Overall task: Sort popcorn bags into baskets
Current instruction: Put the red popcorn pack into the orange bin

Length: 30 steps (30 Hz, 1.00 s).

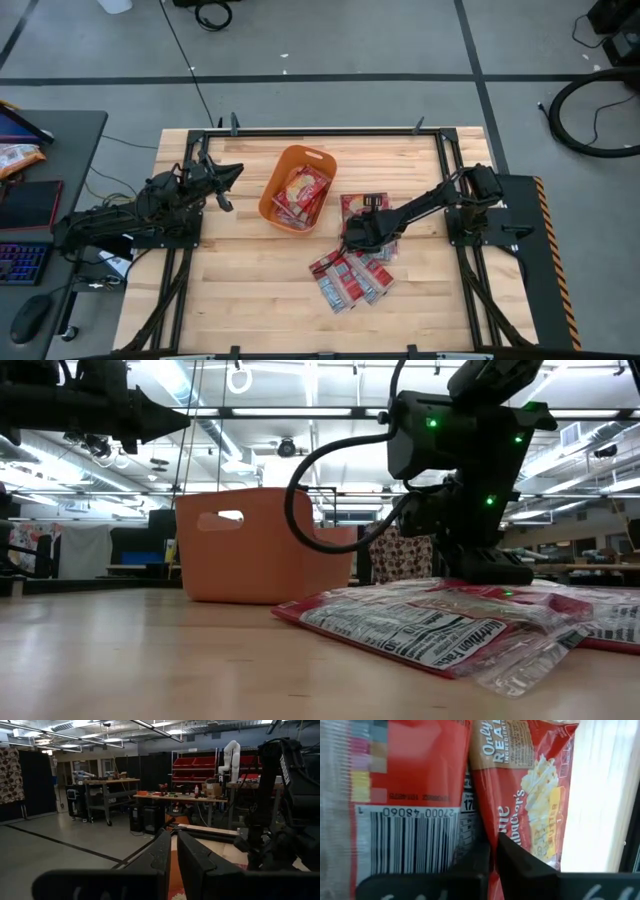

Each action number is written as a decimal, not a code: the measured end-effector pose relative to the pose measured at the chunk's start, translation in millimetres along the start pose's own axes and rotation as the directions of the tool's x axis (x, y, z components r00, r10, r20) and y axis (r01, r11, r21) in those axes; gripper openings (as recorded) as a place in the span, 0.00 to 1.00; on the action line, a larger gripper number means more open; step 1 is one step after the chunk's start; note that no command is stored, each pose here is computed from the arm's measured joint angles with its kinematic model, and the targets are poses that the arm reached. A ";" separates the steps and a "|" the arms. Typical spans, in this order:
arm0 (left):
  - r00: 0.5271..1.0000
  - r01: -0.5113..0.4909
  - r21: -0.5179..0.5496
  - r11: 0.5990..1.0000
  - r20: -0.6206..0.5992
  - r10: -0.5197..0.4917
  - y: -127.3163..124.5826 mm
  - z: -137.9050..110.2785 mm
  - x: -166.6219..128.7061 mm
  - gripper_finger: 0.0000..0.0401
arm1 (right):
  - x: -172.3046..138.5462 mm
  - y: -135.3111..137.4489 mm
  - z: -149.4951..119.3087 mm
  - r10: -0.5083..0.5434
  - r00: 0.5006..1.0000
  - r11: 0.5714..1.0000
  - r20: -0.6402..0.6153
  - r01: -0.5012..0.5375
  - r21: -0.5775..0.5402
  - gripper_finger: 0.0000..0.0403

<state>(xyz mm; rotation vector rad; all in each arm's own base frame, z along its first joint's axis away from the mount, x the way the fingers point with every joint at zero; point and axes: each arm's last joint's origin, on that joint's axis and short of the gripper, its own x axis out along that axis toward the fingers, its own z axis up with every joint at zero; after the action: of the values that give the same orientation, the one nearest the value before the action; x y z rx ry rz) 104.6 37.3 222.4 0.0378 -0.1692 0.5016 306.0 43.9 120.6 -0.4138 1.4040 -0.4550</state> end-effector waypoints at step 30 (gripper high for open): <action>1.000 0.000 -0.001 1.000 0.001 0.000 0.0 0.1 0.0 0.09 | -74.4 -26.2 74.7 -0.288 0.907 0.878 0.308 0.378 -0.292 0.06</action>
<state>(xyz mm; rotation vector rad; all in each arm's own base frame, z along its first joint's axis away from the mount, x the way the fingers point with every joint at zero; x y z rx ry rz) 104.5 37.3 222.5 0.0373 -0.1700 0.5017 370.5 62.1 206.0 -0.9842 1.1587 -0.4157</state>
